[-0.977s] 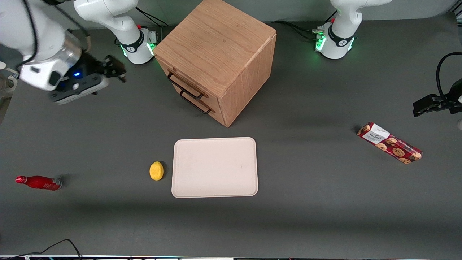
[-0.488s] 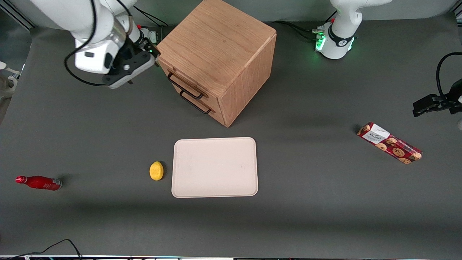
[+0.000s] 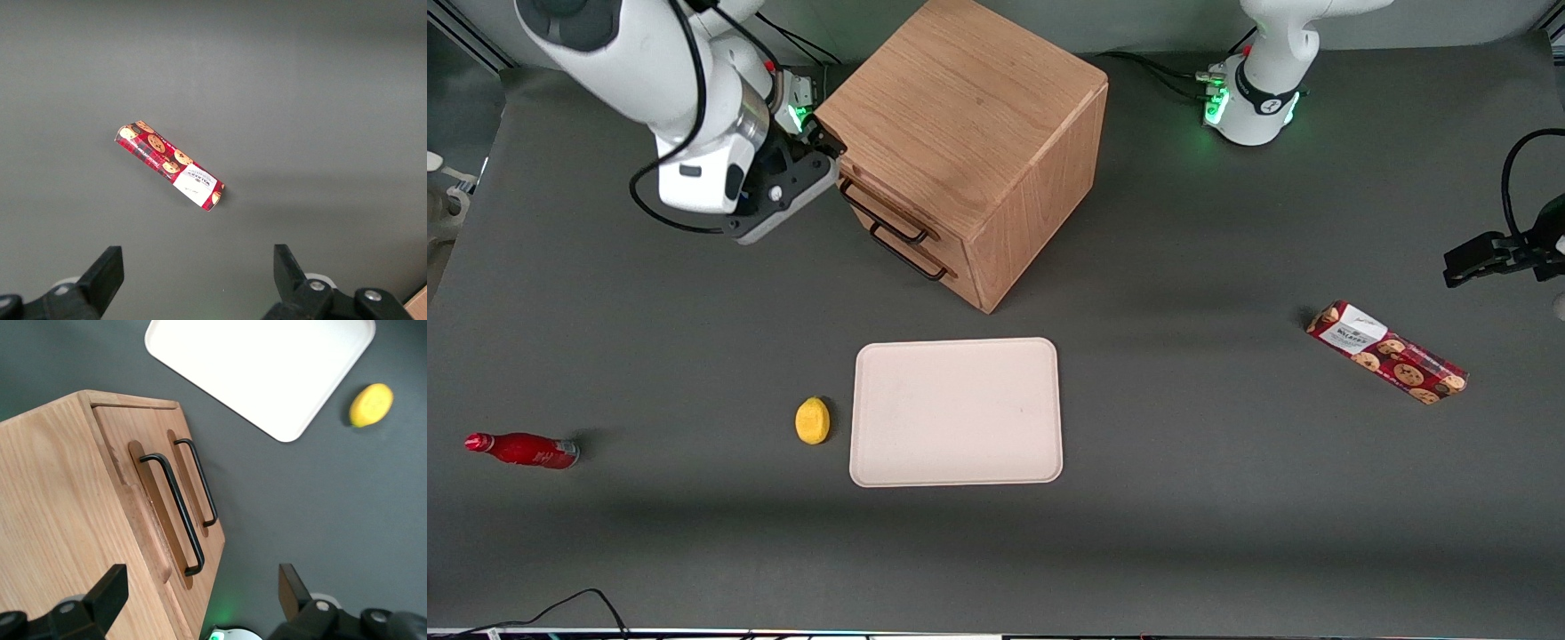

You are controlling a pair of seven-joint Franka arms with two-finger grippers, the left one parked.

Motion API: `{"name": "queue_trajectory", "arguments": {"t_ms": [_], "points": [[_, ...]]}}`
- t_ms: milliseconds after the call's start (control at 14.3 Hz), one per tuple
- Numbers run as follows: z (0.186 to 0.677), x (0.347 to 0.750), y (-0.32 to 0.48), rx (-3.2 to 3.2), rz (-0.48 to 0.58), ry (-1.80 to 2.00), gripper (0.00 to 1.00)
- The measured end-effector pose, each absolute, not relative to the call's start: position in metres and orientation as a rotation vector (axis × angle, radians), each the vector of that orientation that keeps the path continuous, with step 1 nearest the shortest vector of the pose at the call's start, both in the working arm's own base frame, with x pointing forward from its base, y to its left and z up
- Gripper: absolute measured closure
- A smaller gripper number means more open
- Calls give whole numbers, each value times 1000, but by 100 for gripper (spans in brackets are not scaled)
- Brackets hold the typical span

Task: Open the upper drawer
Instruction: 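Lower the right gripper onto the upper drawer's black handle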

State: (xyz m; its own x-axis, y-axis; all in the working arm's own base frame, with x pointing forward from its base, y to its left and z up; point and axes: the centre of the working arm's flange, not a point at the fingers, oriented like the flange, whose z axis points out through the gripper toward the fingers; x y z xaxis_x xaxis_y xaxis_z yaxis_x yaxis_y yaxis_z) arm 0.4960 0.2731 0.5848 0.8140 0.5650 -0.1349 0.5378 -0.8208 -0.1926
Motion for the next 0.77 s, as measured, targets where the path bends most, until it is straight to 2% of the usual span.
{"name": "queue_trajectory", "arguments": {"t_ms": [349,767], "points": [[551,512,274,-2830,359,-862,0],[477,522,290,-2800,540,-845,0]]}}
